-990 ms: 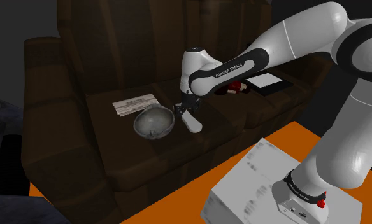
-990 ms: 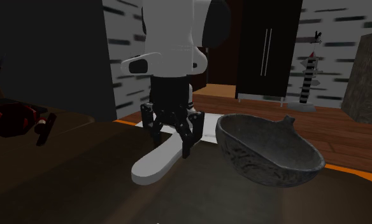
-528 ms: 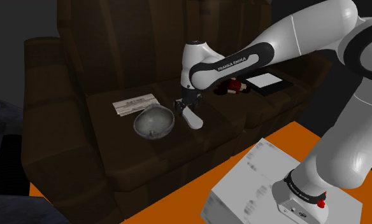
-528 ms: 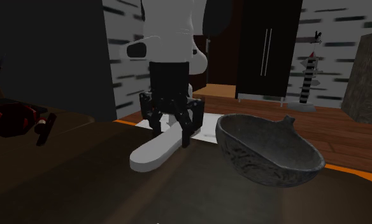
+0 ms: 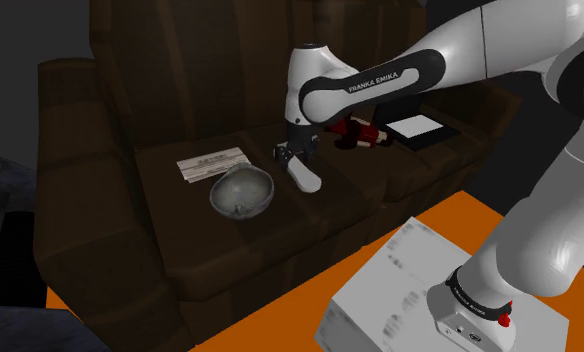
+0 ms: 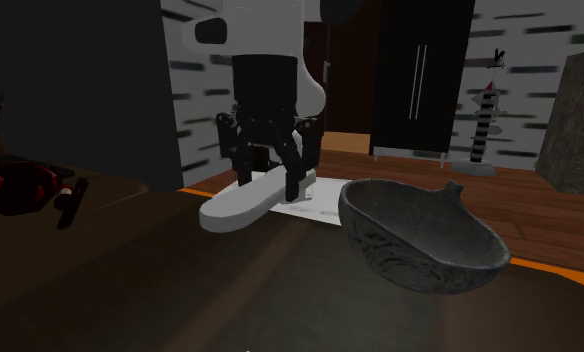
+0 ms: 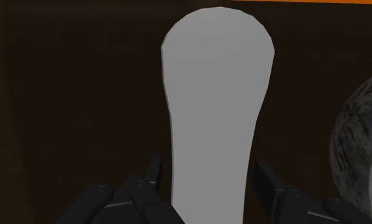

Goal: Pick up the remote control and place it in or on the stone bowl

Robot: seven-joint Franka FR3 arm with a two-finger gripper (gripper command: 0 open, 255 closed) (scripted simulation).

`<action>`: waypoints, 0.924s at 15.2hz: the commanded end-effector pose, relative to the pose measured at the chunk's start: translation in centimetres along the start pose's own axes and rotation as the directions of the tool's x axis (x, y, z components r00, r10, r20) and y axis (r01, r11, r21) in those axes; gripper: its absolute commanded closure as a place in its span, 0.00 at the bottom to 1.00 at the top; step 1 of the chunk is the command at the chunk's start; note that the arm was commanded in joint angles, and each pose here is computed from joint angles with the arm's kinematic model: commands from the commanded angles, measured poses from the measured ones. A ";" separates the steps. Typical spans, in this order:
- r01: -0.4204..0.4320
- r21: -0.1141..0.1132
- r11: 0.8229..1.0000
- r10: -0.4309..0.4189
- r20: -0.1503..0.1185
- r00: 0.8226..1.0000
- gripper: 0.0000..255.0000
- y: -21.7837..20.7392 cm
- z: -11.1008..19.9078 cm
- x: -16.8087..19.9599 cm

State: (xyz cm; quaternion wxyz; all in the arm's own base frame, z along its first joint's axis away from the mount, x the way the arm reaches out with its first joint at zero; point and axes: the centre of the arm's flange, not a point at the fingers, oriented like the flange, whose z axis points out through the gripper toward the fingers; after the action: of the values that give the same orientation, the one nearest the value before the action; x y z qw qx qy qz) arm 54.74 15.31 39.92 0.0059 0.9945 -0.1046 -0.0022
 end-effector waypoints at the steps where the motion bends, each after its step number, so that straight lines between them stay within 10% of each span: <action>1: 0.000 0.000 1.000 0.000 0.000 1.000 1.00 0.0 -1.0 0.0; 14: 0.000 0.000 1.000 0.000 0.000 1.000 1.00 0.1 -7.9 0.0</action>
State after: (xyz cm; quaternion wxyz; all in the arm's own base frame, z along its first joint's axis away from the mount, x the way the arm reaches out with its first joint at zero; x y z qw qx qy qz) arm 54.69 15.36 47.22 0.0059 0.9945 -0.1046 -0.0023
